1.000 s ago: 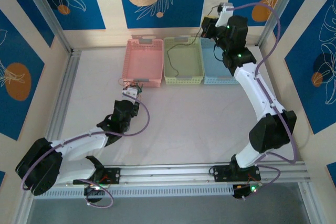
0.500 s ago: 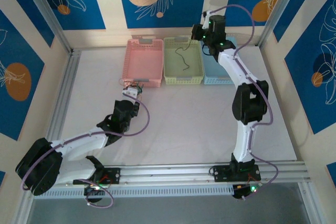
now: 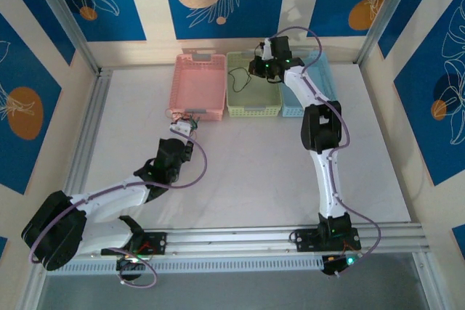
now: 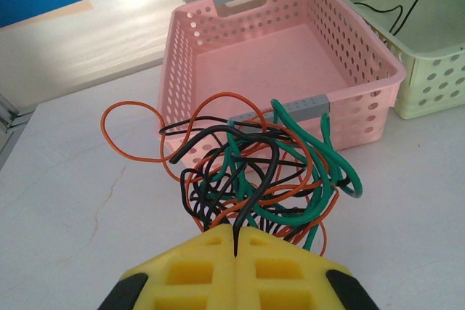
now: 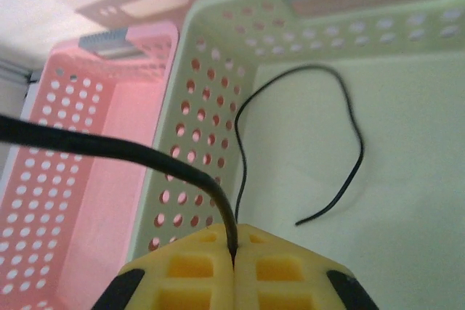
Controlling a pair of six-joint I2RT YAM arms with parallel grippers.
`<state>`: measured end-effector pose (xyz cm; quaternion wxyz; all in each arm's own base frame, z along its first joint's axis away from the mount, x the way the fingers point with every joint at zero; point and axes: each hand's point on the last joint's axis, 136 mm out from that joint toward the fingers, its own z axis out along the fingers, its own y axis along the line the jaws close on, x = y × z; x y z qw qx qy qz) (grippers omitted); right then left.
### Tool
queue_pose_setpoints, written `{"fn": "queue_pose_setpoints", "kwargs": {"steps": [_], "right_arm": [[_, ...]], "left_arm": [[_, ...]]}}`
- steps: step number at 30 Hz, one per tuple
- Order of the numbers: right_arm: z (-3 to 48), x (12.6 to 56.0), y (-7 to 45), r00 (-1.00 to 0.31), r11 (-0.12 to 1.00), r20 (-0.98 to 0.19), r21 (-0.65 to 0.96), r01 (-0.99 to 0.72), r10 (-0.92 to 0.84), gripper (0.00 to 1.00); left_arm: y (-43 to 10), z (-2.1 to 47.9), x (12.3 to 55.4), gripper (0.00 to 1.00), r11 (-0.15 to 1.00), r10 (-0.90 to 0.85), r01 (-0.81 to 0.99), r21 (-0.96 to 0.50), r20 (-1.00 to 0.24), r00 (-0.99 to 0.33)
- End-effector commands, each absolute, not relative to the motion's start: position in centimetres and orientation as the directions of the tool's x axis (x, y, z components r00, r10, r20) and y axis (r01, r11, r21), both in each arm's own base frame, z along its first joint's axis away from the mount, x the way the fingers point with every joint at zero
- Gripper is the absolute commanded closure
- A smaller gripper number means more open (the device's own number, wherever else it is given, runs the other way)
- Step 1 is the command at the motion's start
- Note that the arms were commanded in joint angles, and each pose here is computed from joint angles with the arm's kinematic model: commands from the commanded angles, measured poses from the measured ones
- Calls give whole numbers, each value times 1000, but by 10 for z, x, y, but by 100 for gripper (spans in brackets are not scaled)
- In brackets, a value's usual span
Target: Untangle the cables
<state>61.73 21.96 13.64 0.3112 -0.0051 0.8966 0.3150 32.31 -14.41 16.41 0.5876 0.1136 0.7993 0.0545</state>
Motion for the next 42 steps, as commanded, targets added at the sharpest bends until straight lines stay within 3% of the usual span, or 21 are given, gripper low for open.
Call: {"fn": "queue_pose_setpoints", "kwargs": {"steps": [1, 9, 15, 20, 33, 39, 42], "right_arm": [[137, 599, 236, -868, 733, -474, 642, -224, 150, 84], [140, 591, 240, -891, 697, -433, 680, -225, 134, 69], [138, 591, 229, -889, 736, -438, 644, -206, 134, 67], [115, 595, 219, -895, 779, -428, 601, -177, 126, 71], [64, 606, 229, -897, 836, -433, 523, -169, 90, 96], [57, 605, 227, -899, 854, -433, 491, -173, 66, 98], [71, 604, 230, -892, 837, -449, 509, -202, 58, 91]], "left_arm": [[-143, 170, 326, 100, 976, 213, 105, 191, -939, -270], [-143, 171, 326, 100, 976, 211, 103, 190, -940, -269], [-143, 171, 326, 100, 976, 212, 105, 191, -939, -269], [-143, 171, 326, 100, 976, 212, 105, 191, -939, -270], [-143, 170, 326, 100, 975, 215, 107, 193, -938, -271], [-144, 170, 326, 100, 975, 215, 109, 193, -938, -272], [-144, 170, 326, 100, 975, 216, 108, 193, -938, -273]]}}
